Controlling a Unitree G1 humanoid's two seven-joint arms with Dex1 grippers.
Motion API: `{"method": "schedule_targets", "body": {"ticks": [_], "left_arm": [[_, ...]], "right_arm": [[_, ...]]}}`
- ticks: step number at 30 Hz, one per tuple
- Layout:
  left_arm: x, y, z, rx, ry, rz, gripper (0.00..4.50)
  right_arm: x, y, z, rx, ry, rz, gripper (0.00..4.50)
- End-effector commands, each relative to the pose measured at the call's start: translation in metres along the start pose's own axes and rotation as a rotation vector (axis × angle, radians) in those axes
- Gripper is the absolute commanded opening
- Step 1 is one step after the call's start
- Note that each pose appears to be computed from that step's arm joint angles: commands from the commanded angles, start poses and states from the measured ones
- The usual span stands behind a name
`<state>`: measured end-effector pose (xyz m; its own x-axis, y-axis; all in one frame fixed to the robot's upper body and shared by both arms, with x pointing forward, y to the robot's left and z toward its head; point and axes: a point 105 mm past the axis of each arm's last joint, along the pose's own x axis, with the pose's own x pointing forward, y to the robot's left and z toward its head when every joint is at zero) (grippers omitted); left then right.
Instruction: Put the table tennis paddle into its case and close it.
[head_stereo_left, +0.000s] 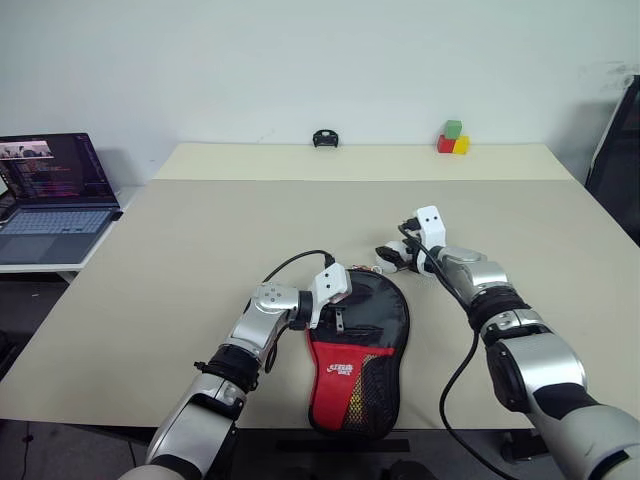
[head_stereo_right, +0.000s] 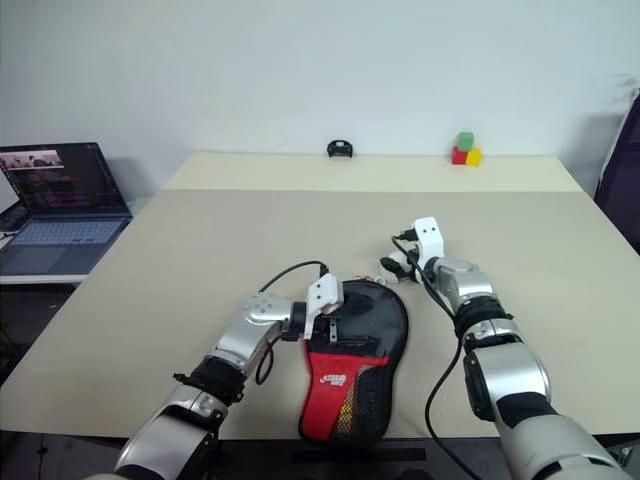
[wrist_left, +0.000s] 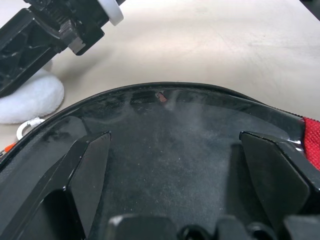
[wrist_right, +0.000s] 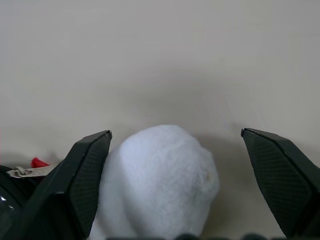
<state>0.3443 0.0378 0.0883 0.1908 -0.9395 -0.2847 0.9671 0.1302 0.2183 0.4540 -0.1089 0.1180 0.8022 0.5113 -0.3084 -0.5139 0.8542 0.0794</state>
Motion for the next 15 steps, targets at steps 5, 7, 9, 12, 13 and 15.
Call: {"method": "schedule_targets", "body": {"ticks": [5,7,9,12,13,15], "left_arm": [[0.003,-0.004,-0.014,-0.020,0.044,-0.007,4.50],[0.003,-0.002,-0.015,-0.022,0.048,-0.001,4.50],[0.003,-0.002,-0.017,-0.024,0.051,0.004,4.50],[0.003,-0.001,-0.022,-0.033,0.064,0.011,4.50],[0.003,-0.001,-0.023,-0.037,0.067,0.010,4.50],[0.003,-0.003,-0.028,-0.057,0.070,0.007,4.50]], "right_arm": [[0.000,0.004,0.014,-0.021,-0.033,0.016,3.15],[-0.001,0.005,0.014,-0.025,-0.031,0.023,2.50],[-0.002,0.005,0.014,-0.029,-0.031,0.024,1.82],[-0.003,0.003,0.019,-0.031,-0.045,0.015,0.85],[-0.004,0.003,0.021,-0.031,-0.051,0.013,0.61],[-0.005,0.002,0.026,-0.038,-0.063,0.009,0.27]]}}
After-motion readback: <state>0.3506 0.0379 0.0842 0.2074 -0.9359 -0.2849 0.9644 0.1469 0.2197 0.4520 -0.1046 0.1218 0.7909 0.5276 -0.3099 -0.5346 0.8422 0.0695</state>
